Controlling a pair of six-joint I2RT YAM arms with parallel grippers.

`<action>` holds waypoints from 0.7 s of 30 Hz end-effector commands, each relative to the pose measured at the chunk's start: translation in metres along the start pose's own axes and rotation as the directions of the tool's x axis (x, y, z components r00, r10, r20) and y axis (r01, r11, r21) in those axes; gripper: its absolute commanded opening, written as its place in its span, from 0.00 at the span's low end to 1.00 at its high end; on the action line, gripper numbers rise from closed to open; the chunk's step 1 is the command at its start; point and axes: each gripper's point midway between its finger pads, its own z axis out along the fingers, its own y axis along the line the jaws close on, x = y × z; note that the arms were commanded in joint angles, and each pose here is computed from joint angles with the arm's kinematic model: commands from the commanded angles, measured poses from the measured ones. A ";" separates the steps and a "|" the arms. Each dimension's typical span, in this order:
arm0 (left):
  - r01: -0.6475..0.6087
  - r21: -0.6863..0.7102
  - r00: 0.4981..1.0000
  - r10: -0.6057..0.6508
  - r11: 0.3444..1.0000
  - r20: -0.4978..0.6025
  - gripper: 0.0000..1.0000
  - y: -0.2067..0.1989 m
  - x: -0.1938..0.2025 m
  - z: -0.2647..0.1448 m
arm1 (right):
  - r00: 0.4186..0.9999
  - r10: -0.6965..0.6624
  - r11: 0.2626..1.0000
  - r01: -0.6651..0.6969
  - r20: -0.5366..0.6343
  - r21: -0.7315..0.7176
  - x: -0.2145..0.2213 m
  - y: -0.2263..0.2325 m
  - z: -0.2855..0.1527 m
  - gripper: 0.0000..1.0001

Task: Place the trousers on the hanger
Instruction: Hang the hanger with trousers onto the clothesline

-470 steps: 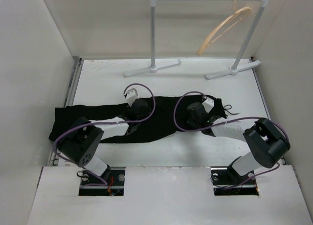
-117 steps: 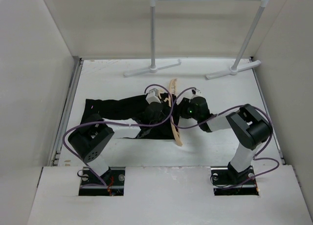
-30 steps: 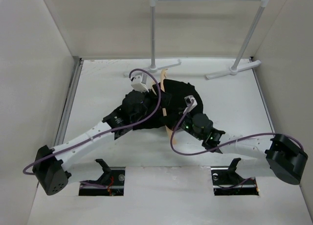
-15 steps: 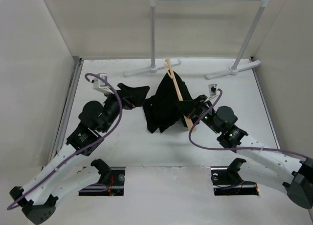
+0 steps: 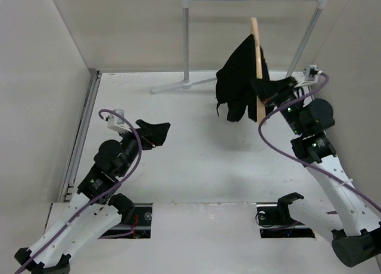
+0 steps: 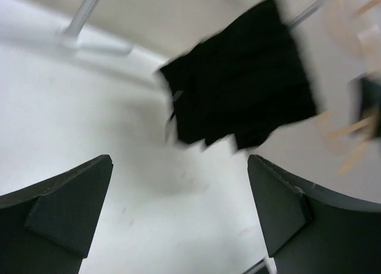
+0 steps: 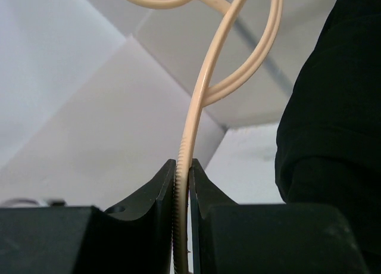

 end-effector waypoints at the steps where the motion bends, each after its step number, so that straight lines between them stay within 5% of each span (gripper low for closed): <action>1: -0.005 -0.084 0.991 -0.006 0.996 -0.131 1.00 0.038 0.053 -0.002 | 0.990 -0.022 0.993 0.039 0.140 -0.113 -0.069 0.036 0.010 0.05; 12: -0.032 -0.160 0.978 -0.002 0.987 -0.207 1.00 0.081 0.099 -0.009 | 0.984 0.060 0.998 -0.056 0.167 -0.027 -0.123 -0.048 0.082 0.05; 21: -0.054 -0.193 0.970 0.005 0.980 -0.244 1.00 0.094 0.113 -0.006 | 0.977 0.095 0.994 -0.082 0.190 -0.075 -0.143 -0.068 0.104 0.05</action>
